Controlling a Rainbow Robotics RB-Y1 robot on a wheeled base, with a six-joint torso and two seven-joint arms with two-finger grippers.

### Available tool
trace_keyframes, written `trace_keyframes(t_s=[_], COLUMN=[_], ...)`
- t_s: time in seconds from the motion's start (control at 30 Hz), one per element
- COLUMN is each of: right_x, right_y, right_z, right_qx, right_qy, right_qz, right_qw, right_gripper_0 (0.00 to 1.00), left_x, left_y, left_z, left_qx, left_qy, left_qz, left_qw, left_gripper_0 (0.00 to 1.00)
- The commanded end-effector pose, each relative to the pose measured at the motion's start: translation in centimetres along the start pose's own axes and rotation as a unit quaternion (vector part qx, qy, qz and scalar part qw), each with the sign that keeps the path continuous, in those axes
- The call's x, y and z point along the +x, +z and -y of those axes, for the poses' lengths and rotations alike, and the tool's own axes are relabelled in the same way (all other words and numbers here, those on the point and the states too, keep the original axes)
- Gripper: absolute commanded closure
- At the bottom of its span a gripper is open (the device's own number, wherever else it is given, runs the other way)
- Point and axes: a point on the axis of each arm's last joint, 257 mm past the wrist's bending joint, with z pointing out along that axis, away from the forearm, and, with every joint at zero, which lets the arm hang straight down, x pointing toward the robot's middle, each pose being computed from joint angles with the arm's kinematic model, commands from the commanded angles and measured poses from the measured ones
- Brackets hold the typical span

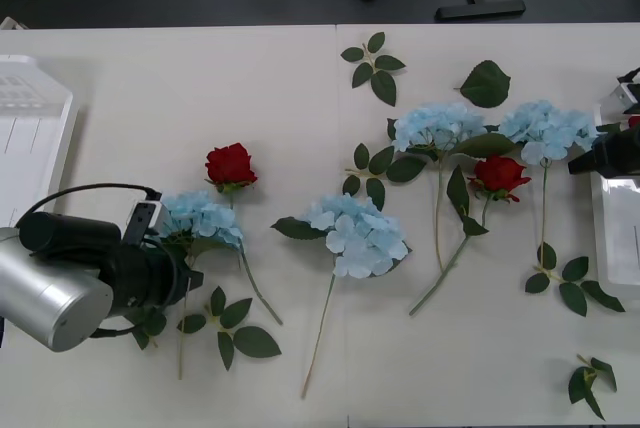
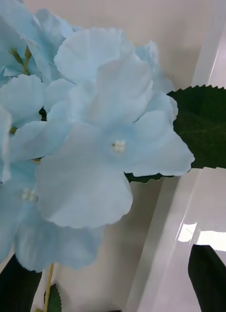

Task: Place the red flowers into the right box and the blue flowers into the left box. If a person shows an open palm, hand one flower to the person first, then continue sorting.

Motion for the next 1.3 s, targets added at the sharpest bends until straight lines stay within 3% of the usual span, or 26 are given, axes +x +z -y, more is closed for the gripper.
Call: trace_keyframes(t_s=[0.03, 0.53, 0.7, 0.77, 0.83, 0.9, 1.13, 1.3], right_x=[-2.6, -3.5, -3.7, -3.7, -3.9, -4.1, -4.8, -5.5], right_y=[-0.4, 3.3, 4.0, 4.5, 4.7, 5.0, 5.8, 6.1], right_z=[-2.6, -6.8, -7.7, -7.7, -7.7, -8.0, -8.7, -8.8], right_qx=[-0.010, -0.003, -0.005, 0.003, 0.013, 0.018, 0.022, 0.023], right_qy=[-0.044, -0.062, -0.056, -0.056, -0.059, -0.061, -0.052, -0.045], right_qz=[0.019, 0.033, 0.037, 0.039, 0.042, 0.045, 0.050, 0.052], right_qw=[0.999, 0.998, 0.998, 0.998, 0.997, 0.997, 0.997, 0.997], right_gripper_0=[0.13, 0.13, 0.12, 0.13, 0.13, 0.13, 0.14, 0.32], left_x=[-1.4, -1.6, -1.3, -1.3, -1.3, -1.2, -1.5, -2.5], left_y=[0.5, 2.6, 3.2, 3.4, 3.4, 3.5, 3.5, 3.0], left_z=[1.7, 2.3, 2.2, 2.1, 2.2, 2.1, 2.1, 1.7], left_qx=[0.005, -0.012, -0.016, -0.016, -0.015, -0.015, -0.016, -0.019], left_qy=[0.009, 0.018, 0.019, 0.017, 0.015, 0.013, 0.013, 0.015], left_qz=[0.013, 0.005, 0.004, 0.004, 0.005, 0.003, 0.008, 0.019], left_qw=[1.000, 1.000, 1.000, 1.000, 1.000, 1.000, 1.000, 1.000], left_gripper_0=[0.00, 0.01, 0.34, 0.67, 0.86, 0.97, 1.00, 1.00])
